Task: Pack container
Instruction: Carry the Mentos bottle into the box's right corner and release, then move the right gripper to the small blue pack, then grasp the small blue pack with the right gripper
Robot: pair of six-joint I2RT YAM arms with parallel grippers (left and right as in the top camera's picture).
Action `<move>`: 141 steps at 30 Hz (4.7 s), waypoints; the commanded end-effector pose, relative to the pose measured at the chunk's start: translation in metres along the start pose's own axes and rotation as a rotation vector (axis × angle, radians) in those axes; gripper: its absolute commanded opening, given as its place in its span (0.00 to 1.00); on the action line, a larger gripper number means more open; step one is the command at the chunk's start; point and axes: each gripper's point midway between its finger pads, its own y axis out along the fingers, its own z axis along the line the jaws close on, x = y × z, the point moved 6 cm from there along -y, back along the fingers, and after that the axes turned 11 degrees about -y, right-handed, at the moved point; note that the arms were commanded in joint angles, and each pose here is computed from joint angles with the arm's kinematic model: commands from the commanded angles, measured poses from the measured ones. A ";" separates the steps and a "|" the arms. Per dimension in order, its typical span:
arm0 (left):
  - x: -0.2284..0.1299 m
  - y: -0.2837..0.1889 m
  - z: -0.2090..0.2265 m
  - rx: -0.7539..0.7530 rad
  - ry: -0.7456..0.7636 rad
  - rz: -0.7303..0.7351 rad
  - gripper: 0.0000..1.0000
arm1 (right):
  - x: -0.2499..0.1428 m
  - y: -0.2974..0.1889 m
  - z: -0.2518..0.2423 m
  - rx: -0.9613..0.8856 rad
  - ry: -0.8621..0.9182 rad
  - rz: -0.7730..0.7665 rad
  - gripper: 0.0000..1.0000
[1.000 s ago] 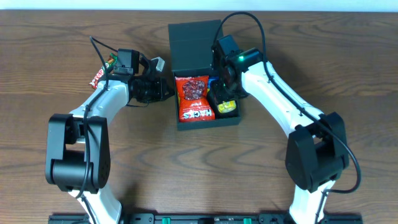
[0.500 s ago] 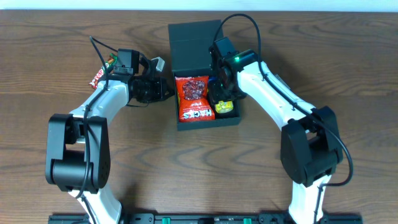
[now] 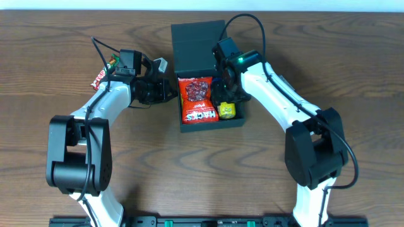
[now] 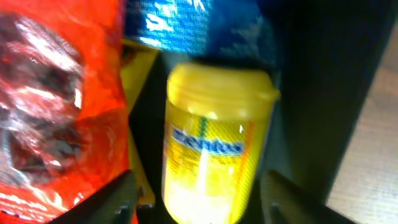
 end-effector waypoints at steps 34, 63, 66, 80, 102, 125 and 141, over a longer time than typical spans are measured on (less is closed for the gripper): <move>-0.005 0.005 0.002 -0.012 -0.016 0.024 0.06 | -0.002 0.024 -0.016 -0.174 0.083 0.032 0.01; -0.005 0.005 0.002 -0.012 -0.022 0.024 0.06 | 0.058 -0.123 -0.022 -0.177 -0.023 -0.354 0.67; -0.005 0.005 0.002 -0.012 -0.022 0.024 0.06 | 0.059 -0.145 -0.053 -0.310 0.043 -0.411 0.85; -0.005 0.005 0.002 -0.012 -0.022 0.024 0.06 | -0.007 -0.069 -0.185 -0.209 0.835 -0.203 0.82; -0.006 0.005 0.002 -0.010 -0.026 0.028 0.06 | -0.022 0.014 -0.194 -0.104 1.107 -0.104 0.78; -0.006 0.005 0.002 -0.010 -0.026 0.028 0.06 | -0.012 0.039 -0.206 -0.077 1.122 -0.131 0.82; -0.006 0.005 0.002 -0.010 -0.026 0.028 0.06 | -0.011 0.040 -0.207 -0.081 1.110 -0.138 0.92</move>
